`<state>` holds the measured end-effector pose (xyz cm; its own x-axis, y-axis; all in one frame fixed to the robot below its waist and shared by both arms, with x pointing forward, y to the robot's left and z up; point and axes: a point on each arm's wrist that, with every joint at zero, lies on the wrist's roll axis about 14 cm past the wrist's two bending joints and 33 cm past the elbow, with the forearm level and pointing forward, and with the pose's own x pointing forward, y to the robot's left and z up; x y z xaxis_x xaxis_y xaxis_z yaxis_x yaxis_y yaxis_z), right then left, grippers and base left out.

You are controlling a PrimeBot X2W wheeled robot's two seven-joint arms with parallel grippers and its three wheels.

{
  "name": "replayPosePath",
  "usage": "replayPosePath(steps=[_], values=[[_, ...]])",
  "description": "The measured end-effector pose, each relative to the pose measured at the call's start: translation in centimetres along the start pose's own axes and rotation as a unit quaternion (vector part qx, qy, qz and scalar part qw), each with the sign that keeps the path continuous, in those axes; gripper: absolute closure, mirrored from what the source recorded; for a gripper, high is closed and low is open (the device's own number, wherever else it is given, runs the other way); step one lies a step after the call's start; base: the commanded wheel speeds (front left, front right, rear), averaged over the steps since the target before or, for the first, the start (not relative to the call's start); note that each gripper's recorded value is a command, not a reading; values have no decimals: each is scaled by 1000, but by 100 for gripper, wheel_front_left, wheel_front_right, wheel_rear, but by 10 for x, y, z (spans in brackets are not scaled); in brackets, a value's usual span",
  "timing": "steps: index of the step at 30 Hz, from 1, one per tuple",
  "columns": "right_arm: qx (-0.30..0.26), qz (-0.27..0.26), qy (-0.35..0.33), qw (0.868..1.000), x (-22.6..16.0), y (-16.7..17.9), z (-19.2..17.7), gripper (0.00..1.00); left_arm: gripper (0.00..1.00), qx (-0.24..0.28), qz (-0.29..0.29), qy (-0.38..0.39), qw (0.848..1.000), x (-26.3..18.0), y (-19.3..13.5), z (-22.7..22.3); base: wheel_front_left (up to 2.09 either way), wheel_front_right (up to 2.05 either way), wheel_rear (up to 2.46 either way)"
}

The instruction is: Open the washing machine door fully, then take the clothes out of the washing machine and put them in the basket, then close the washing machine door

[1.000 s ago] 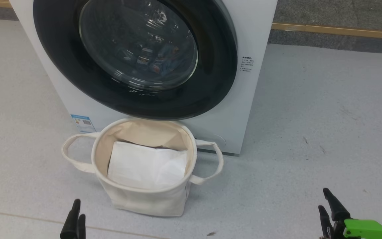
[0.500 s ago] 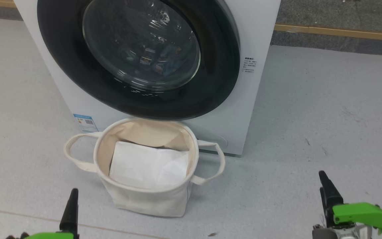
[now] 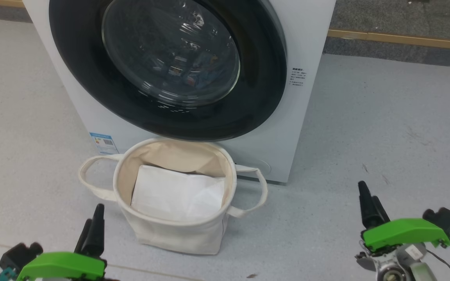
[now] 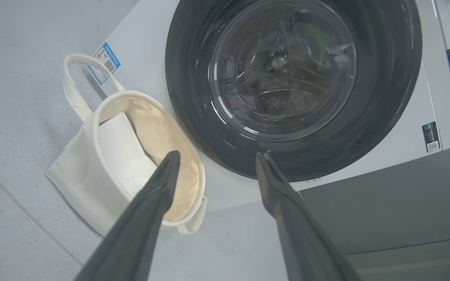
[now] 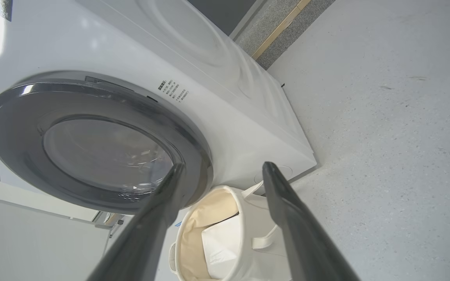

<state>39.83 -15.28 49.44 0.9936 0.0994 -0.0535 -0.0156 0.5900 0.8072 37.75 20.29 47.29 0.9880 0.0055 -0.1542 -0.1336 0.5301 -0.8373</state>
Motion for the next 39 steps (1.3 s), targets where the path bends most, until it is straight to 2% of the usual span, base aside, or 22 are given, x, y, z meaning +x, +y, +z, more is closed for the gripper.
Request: replayPosePath(steps=[8,17,30,39], values=[[-67,24,8,997,5,16,-7,0,0,90,-7,2,996,4,-7,3,0,0,0],[-109,36,0,993,10,24,-5,0,0,158,1,-9,987,2,-5,10,0,0,0],[-209,71,-6,975,18,45,-7,0,0,244,-12,-29,969,5,-15,20,0,0,0],[-253,84,-14,964,19,52,-7,0,0,300,-16,-47,953,4,-20,29,0,0,0]])
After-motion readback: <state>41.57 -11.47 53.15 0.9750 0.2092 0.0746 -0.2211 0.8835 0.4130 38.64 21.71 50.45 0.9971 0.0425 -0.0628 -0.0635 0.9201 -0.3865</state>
